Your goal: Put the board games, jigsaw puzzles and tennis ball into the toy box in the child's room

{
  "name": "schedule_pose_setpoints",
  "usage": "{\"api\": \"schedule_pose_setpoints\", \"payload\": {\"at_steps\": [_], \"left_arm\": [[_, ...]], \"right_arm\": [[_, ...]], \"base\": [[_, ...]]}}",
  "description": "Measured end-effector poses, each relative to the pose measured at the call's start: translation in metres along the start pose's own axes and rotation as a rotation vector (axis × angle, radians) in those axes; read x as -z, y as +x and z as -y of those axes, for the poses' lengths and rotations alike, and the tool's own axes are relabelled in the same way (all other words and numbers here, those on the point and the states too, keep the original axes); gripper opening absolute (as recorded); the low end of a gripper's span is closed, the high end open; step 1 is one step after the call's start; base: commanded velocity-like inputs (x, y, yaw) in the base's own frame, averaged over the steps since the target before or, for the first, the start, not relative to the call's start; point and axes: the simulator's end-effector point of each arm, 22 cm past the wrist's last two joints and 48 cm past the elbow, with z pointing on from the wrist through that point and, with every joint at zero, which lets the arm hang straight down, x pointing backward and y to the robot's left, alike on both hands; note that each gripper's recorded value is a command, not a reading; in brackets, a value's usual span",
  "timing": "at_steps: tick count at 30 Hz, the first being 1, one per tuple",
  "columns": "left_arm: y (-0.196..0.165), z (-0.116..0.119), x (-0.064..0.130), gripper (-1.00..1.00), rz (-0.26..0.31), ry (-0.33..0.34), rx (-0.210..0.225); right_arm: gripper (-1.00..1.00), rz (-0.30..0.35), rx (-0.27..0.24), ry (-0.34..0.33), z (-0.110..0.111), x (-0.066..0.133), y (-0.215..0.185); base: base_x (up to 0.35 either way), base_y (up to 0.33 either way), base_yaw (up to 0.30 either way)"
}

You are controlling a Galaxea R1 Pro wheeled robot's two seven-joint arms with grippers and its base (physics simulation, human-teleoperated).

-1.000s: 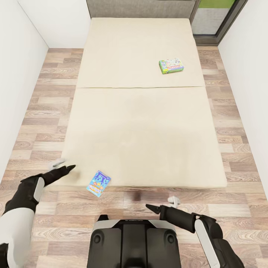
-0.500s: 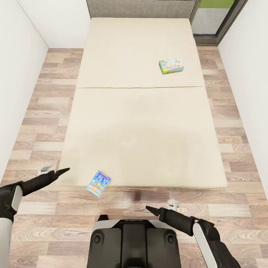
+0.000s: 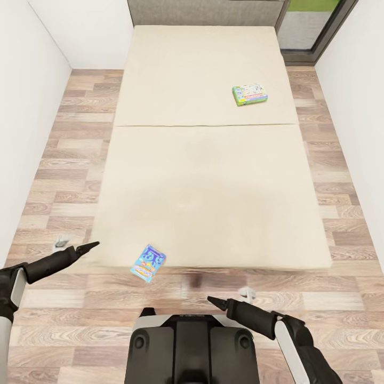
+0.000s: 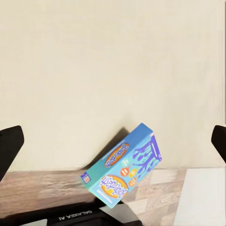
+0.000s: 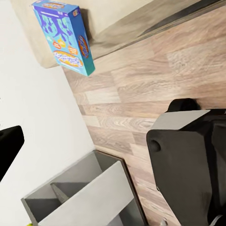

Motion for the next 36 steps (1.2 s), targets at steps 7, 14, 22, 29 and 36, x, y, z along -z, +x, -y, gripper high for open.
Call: {"api": "schedule_pose_setpoints", "payload": {"at_steps": [7,14,22,29,36], "left_arm": [[-0.003,0.0,0.005,1.0,0.005,0.008,-0.001],[-0.005,0.002,0.007,1.0,0.006,0.019,-0.003],[-0.004,0.01,0.008,1.0,0.003,0.054,-0.005],[-0.004,0.013,0.008,1.0,0.002,0.071,-0.005],[-0.004,0.014,0.008,1.0,0.003,0.075,-0.004]], "right_arm": [[1.0,0.0,-0.007,-0.008,-0.004,-0.003,0.001],[1.0,0.003,-0.011,-0.017,-0.008,-0.006,0.001],[1.0,0.005,-0.014,-0.022,-0.011,-0.009,0.001],[1.0,0.007,-0.016,-0.022,-0.011,-0.009,0.0],[1.0,0.007,-0.021,-0.024,-0.012,-0.011,0.002]], "base": [[0.0,0.045,0.0],[0.0,0.099,0.0],[0.0,0.129,0.0],[0.0,0.155,0.0],[0.0,0.126,0.0]]}}
